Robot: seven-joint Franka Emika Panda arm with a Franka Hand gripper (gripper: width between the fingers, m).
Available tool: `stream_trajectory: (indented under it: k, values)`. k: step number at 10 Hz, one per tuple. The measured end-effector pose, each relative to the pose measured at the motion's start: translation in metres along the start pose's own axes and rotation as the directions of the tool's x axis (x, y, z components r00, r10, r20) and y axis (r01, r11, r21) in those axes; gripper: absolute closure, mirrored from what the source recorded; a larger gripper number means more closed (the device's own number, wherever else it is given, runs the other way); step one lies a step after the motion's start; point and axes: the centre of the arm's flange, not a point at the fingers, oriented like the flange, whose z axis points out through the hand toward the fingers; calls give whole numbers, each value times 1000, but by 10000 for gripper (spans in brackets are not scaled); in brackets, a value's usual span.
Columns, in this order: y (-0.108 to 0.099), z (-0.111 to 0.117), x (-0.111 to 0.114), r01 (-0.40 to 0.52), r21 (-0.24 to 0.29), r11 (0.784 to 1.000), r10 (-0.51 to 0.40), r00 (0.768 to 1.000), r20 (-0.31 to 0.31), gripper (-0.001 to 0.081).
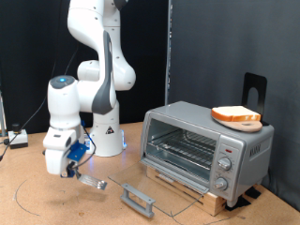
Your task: Make a piece of toast with the oven
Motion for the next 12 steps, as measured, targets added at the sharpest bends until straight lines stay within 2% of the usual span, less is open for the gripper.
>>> stream_trajectory:
  k: [2, 4, 6, 8, 10, 11, 12]
  values:
    - [-1, -1, 1, -8, 15, 1000, 8, 1000, -8, 410]
    - [-8, -19, 17, 56, 60, 997, -50, 994, -93, 410]
    - [-13, -43, 32, 135, 72, 988, -120, 977, -178, 410]
    - [-22, -66, 46, 259, 83, 962, -239, 951, -194, 410]
    - [-33, -85, 54, 337, 90, 937, -311, 924, -224, 410]
    - [-32, -83, 53, 323, 94, 942, -297, 929, -219, 410]
    - [-38, -83, 55, 356, 109, 928, -324, 916, -237, 410]
